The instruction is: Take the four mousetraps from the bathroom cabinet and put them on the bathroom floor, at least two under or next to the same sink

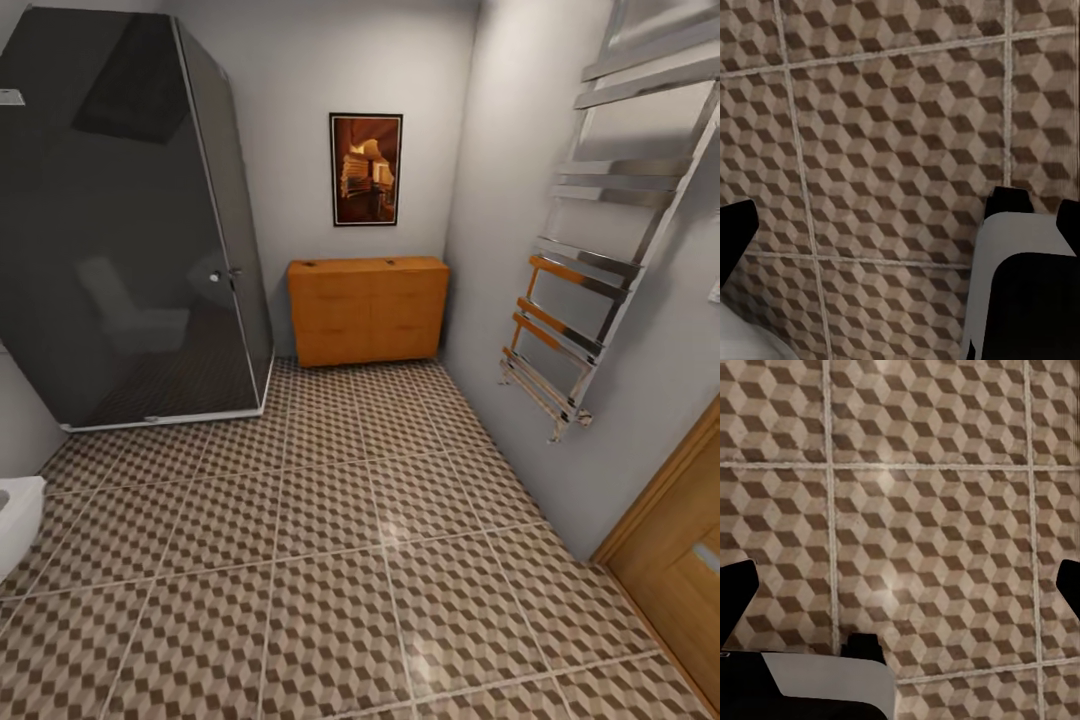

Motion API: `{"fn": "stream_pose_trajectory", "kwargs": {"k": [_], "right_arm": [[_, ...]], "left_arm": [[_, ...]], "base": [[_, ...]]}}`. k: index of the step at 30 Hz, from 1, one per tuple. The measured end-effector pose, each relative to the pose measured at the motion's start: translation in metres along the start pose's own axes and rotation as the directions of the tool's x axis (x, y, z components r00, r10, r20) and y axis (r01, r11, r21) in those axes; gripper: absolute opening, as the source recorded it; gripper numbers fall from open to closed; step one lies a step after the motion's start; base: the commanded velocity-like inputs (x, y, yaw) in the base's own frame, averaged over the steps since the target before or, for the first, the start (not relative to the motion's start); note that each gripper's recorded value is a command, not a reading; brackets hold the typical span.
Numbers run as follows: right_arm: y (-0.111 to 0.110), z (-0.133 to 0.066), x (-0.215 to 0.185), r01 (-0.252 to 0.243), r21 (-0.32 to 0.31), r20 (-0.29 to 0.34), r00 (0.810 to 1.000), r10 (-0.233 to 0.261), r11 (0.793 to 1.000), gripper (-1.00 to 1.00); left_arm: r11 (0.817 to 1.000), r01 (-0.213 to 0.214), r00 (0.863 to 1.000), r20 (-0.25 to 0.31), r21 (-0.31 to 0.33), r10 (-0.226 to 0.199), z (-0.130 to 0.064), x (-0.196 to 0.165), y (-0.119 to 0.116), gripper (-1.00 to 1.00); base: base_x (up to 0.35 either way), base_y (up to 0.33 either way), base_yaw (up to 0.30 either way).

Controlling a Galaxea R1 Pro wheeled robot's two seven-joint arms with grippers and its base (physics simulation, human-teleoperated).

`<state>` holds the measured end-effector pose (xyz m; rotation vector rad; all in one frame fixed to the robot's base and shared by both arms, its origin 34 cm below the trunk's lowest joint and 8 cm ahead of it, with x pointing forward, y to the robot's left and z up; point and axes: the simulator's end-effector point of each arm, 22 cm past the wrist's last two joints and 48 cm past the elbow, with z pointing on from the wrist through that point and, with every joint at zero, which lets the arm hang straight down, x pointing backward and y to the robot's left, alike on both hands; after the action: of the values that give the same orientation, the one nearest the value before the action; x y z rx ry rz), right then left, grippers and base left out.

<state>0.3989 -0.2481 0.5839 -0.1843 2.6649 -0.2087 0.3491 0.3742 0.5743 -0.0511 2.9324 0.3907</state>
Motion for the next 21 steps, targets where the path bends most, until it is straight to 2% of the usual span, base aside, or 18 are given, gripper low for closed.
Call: {"fn": "stream_pose_trajectory", "kwargs": {"k": [7, 21], "right_arm": [[0.0000, 0.0000, -0.0002, 0.000, 0.000, 0.001, 1.000, 0.000, 1.000, 1.00], [0.0000, 0.0000, -0.0004, 0.000, 0.000, 0.002, 1.000, 0.000, 1.000, 1.00]], "left_arm": [[1.000, 0.000, 1.000, 0.000, 0.000, 0.000, 0.0000, 0.0001, 0.0000, 1.00], [1.000, 0.000, 1.000, -0.001, 0.000, 0.000, 0.0000, 0.0004, 0.0003, 1.00]], "base": [[0.330, -0.051, -0.143], [0.330, -0.084, -0.019]]}}
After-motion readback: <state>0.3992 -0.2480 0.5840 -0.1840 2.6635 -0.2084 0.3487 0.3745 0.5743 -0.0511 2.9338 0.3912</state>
